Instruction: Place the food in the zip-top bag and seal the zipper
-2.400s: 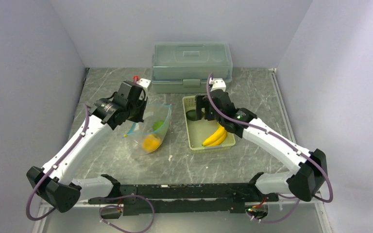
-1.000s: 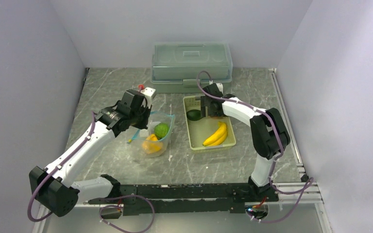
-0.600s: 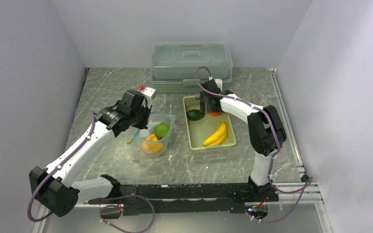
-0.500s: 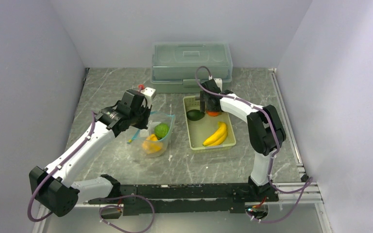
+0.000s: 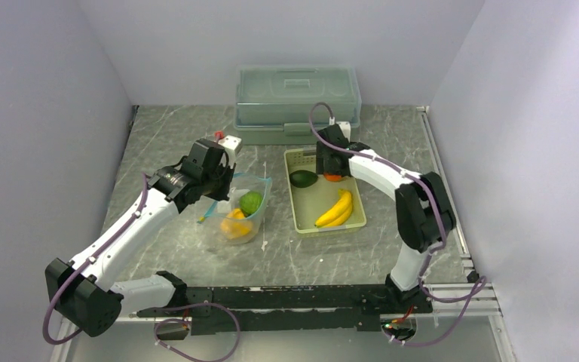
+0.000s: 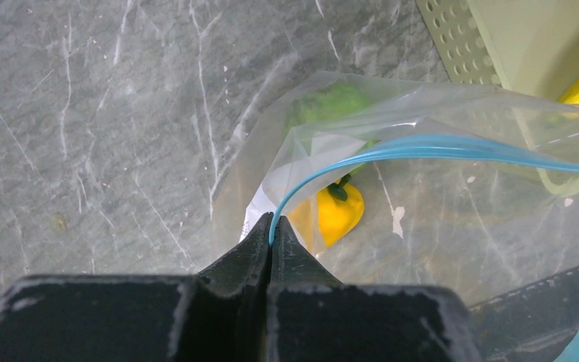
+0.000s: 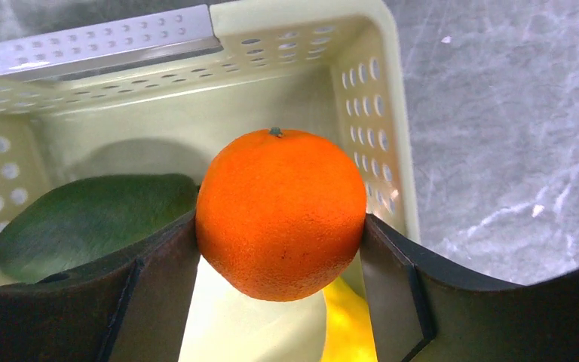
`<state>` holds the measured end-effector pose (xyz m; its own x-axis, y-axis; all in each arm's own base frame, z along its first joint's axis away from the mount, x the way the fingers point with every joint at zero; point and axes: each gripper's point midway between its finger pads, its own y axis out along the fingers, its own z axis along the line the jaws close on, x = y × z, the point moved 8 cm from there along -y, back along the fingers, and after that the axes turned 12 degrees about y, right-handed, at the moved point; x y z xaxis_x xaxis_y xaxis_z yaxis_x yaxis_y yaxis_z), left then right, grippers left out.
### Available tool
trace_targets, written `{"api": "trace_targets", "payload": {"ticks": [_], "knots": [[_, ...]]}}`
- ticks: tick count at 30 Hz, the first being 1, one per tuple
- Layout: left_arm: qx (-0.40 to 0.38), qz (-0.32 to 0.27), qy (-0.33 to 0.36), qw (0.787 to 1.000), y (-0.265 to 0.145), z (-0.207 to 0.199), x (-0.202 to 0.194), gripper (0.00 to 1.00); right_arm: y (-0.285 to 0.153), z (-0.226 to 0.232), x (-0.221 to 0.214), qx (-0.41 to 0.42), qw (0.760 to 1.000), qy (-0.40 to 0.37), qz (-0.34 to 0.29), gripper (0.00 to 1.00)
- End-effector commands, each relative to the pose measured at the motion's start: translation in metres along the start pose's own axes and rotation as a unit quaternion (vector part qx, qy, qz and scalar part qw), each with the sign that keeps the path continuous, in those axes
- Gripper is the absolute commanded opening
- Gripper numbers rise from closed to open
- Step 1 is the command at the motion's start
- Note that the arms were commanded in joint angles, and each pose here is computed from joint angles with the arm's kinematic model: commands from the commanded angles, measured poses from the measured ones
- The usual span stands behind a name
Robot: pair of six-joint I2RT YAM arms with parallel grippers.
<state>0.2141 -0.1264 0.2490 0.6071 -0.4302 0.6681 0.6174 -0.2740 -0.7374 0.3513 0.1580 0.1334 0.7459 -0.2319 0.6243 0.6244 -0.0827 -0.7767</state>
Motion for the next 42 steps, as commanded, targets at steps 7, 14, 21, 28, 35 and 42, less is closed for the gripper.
{"api": "trace_targets", "payload": {"ticks": [7, 14, 21, 28, 35, 42], "knots": [[0.069, -0.053, 0.011, 0.996, -0.059, 0.02, 0.054, 0.03, -0.077, -0.008, 0.037, 0.069, 0.993, 0.039, -0.09, 0.52], [0.077, -0.066, -0.003, 0.995, -0.098, 0.021, 0.071, 0.06, -0.093, -0.007, 0.041, 0.092, 0.99, 0.042, -0.099, 0.52], [0.053, 0.04, -0.033, 0.997, -0.021, 0.003, 0.02, 0.04, -0.097, -0.005, 0.041, 0.105, 0.989, 0.043, -0.099, 0.52], [0.084, 0.169, -0.057, 0.98, 0.041, -0.004, -0.024, 0.0, -0.099, -0.002, 0.036, 0.115, 0.988, 0.04, -0.093, 0.53], [0.05, 0.074, -0.042, 0.995, -0.001, 0.0, 0.031, 0.01, -0.126, -0.002, 0.04, 0.157, 0.981, 0.043, -0.104, 0.53], [0.007, 0.021, -0.021, 1.0, -0.035, -0.006, 0.061, 0.02, -0.168, -0.002, 0.045, 0.214, 0.968, 0.042, -0.126, 0.53]]}}
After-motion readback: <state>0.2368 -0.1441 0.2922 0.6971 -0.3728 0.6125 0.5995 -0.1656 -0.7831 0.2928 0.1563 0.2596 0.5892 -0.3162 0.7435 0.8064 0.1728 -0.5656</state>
